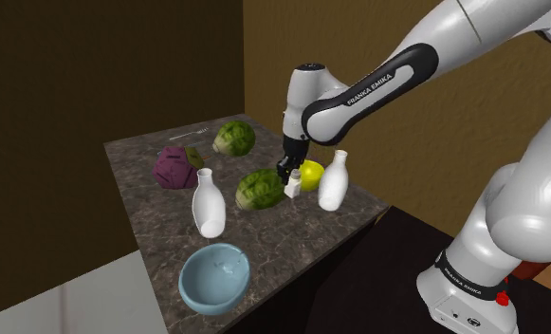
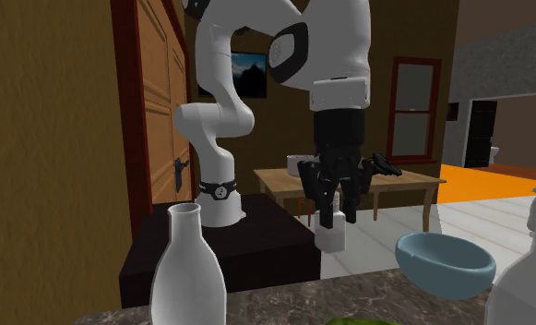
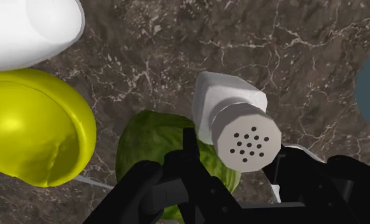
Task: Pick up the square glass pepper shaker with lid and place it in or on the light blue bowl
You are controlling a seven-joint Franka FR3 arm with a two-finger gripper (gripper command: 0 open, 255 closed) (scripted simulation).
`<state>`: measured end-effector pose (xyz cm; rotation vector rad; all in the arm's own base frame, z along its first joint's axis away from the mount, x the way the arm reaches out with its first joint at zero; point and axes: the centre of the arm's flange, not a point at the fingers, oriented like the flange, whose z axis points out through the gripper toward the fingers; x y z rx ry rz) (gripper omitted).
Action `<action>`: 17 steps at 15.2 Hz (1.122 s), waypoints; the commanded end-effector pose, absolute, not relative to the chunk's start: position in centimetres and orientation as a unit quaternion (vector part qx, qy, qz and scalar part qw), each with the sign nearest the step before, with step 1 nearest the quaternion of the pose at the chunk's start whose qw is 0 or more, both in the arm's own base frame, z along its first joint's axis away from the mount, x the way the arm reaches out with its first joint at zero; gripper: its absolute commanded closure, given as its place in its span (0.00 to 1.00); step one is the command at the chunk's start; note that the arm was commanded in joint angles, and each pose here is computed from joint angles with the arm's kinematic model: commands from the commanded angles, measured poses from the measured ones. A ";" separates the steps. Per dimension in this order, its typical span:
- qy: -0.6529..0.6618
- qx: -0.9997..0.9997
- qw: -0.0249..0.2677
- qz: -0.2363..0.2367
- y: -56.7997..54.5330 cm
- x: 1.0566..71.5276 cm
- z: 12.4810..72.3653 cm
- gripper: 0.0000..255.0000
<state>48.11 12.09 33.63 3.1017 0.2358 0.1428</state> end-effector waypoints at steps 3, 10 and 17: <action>0.076 0.996 0.014 0.046 16.0 47.8 34.2 1.00; 0.076 0.996 0.014 0.046 25.2 47.1 34.7 1.00; 0.076 0.996 0.014 0.046 34.4 46.4 35.1 1.00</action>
